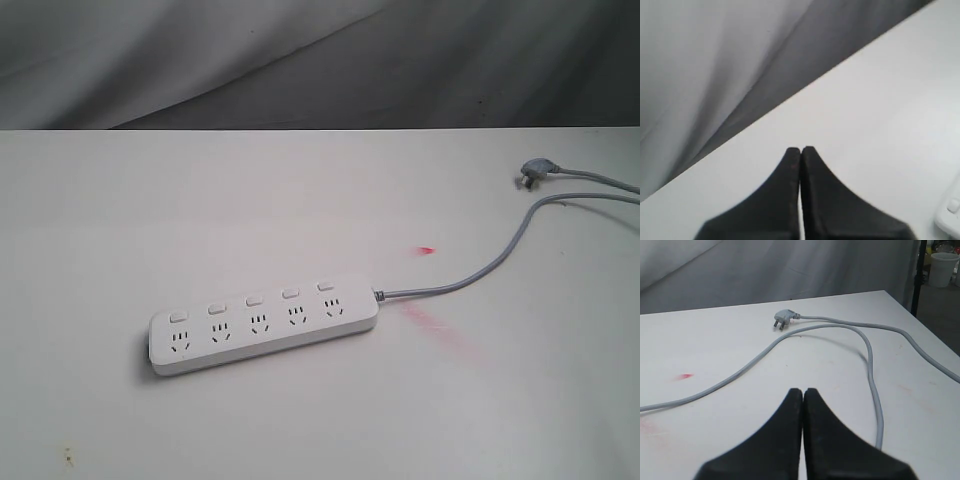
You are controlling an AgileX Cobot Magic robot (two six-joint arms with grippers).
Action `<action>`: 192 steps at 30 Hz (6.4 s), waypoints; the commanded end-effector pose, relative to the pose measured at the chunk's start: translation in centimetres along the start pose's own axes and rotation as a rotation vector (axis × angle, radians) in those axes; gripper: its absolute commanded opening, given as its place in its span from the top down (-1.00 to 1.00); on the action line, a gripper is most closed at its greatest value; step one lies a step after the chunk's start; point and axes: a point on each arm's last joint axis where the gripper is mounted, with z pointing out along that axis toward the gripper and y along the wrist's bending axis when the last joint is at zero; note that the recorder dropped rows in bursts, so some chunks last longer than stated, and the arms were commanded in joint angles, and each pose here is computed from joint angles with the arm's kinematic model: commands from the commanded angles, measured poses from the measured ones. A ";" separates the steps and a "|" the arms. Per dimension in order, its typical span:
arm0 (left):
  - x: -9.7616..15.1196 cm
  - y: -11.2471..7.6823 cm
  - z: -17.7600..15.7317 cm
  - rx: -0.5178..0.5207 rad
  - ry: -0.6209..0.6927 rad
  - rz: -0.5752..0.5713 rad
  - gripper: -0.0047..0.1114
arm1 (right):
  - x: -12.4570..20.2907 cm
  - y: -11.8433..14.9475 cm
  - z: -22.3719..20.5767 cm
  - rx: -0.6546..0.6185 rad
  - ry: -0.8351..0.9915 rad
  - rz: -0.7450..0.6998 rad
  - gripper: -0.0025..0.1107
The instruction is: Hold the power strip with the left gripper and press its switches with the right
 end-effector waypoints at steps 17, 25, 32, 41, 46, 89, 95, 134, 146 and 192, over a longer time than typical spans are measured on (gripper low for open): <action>7.5 1.6 4.5 0.451 0.058 0.021 0.88 | 0.1 0.0 0.0 0.000 -0.007 0.003 0.96; 8.9 1.7 5.9 0.493 0.023 0.116 0.88 | 0.1 0.0 0.0 0.000 -0.007 0.003 0.96; 10.9 0.4 8.8 0.640 0.077 0.101 0.34 | 0.1 0.0 0.0 0.000 -0.007 0.003 0.96; 12.9 -2.9 13.6 0.837 0.161 0.139 -0.79 | 0.1 0.0 0.0 0.000 -0.007 0.003 0.96; 13.5 -5.3 16.4 0.916 0.171 0.122 -0.79 | 0.1 0.0 0.0 0.000 -0.007 0.003 0.96; 15.5 -10.1 21.6 0.959 0.230 0.059 -0.79 | 0.1 0.0 0.0 0.000 -0.007 0.003 0.96; 15.6 -10.0 21.8 0.936 0.240 0.067 -0.72 | 0.1 0.0 0.0 0.000 -0.007 0.003 0.96; 16.1 -10.3 21.5 0.994 0.253 0.088 -0.05 | -5.1 0.7 -1.7 -0.028 -0.623 -0.182 0.96; 16.1 -10.3 21.5 0.994 0.253 0.088 -0.05 | -9.7 -1.1 -5.5 -0.095 -1.034 0.446 0.96; 16.0 -10.3 21.5 0.996 0.252 0.087 -0.05 | -20.0 12.2 28.8 -1.182 0.417 -0.602 0.96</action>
